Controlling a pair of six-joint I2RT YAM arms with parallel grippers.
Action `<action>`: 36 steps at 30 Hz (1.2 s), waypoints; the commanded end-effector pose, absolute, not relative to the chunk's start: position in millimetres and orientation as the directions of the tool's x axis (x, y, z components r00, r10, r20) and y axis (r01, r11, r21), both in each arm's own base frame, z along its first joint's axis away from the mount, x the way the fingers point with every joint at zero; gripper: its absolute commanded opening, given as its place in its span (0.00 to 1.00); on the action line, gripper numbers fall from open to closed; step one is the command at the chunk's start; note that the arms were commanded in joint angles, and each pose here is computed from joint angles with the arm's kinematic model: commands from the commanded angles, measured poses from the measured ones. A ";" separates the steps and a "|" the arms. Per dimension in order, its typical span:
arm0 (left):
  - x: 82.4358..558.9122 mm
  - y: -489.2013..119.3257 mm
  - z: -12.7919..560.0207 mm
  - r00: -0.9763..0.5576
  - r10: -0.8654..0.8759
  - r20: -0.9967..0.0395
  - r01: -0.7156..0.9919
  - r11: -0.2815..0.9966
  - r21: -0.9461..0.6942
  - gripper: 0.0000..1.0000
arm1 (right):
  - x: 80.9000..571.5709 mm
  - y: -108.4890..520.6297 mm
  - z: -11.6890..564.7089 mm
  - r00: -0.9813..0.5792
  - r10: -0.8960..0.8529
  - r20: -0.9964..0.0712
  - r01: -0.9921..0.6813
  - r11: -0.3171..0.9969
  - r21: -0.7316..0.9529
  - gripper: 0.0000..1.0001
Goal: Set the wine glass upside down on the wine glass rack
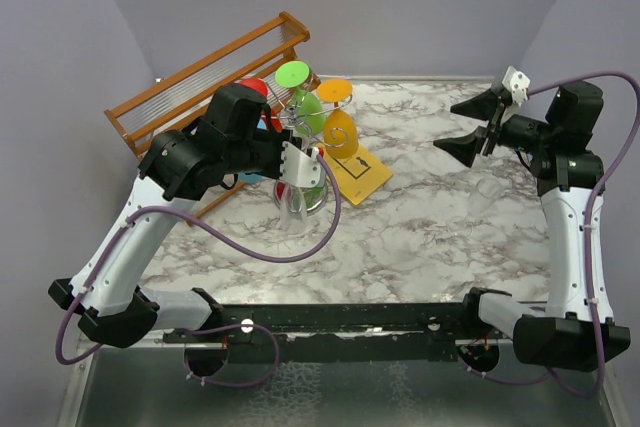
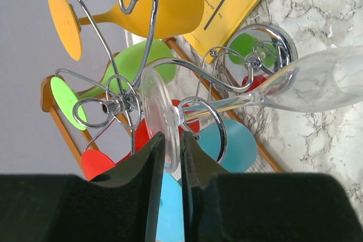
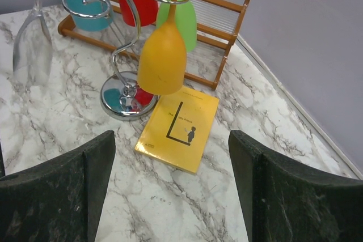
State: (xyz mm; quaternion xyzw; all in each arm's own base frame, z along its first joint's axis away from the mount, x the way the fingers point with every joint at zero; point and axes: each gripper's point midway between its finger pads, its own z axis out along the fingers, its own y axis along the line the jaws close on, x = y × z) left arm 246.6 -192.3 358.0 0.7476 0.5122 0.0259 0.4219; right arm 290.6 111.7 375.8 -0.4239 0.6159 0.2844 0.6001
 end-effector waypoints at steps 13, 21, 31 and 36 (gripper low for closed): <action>231.9 -197.2 370.9 0.487 0.750 -0.447 0.758 -0.110 0.642 0.31 | 290.3 103.2 356.7 0.039 -0.237 -0.971 -0.840 0.518 -0.160 0.81; 227.6 -191.9 367.6 0.477 0.762 -0.437 0.769 -0.122 0.627 0.36 | 290.3 100.9 352.0 0.023 -0.253 -0.967 -0.835 0.527 -0.158 0.81; 220.2 -188.7 373.2 0.482 0.755 -0.445 0.771 -0.124 0.625 0.38 | 307.5 70.6 341.2 -0.125 -0.296 -0.947 -0.699 0.704 -0.128 0.81; 212.4 -186.8 378.4 0.488 0.742 -0.460 0.773 -0.123 0.622 0.41 | 315.5 46.6 330.1 -0.221 -0.309 -0.925 -0.583 0.802 -0.129 0.80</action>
